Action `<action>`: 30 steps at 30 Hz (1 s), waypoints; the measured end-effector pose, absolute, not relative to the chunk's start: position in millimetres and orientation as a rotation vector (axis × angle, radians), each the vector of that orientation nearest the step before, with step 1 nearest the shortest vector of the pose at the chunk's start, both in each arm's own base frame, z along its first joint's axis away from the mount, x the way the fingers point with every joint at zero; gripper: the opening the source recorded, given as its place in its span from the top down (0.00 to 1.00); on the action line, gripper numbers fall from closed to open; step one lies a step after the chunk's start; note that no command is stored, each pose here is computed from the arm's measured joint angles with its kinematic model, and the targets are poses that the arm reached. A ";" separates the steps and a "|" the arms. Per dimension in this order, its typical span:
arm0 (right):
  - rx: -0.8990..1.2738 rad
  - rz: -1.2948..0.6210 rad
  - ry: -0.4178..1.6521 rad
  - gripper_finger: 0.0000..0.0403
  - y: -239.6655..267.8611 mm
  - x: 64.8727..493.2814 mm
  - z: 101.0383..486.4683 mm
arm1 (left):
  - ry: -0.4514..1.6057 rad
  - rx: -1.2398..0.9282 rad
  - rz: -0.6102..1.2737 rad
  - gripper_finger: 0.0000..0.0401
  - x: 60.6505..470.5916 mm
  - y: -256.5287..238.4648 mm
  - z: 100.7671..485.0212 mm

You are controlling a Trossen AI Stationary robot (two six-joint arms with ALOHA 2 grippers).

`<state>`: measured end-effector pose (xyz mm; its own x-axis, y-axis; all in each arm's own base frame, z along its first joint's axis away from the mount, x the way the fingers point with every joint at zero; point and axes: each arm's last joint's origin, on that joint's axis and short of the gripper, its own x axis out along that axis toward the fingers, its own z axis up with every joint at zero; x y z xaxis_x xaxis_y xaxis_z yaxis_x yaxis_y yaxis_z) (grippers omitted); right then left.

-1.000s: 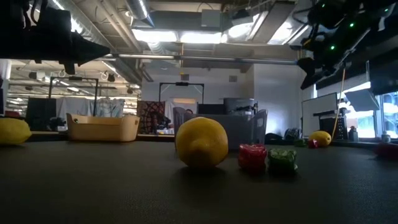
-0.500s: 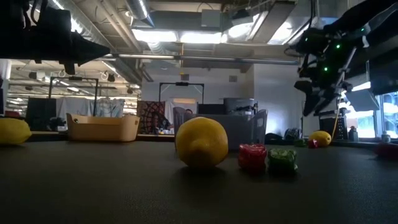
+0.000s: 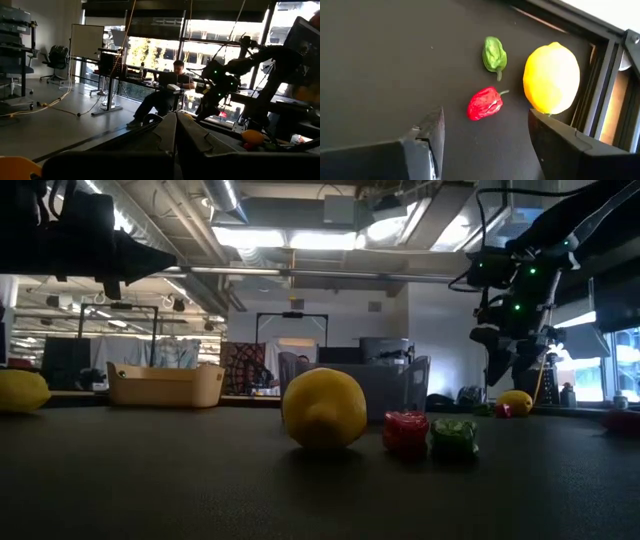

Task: Sort produce into baskets
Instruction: Put the red bell pepper into the transparent bin

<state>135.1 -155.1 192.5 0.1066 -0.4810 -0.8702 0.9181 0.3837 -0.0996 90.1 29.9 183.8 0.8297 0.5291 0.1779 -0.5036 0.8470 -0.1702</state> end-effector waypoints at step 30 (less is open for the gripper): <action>0.573 -1.161 1.099 0.58 -181.0 158.0 139.4 | -0.222 -0.118 0.549 0.99 90.1 29.9 183.7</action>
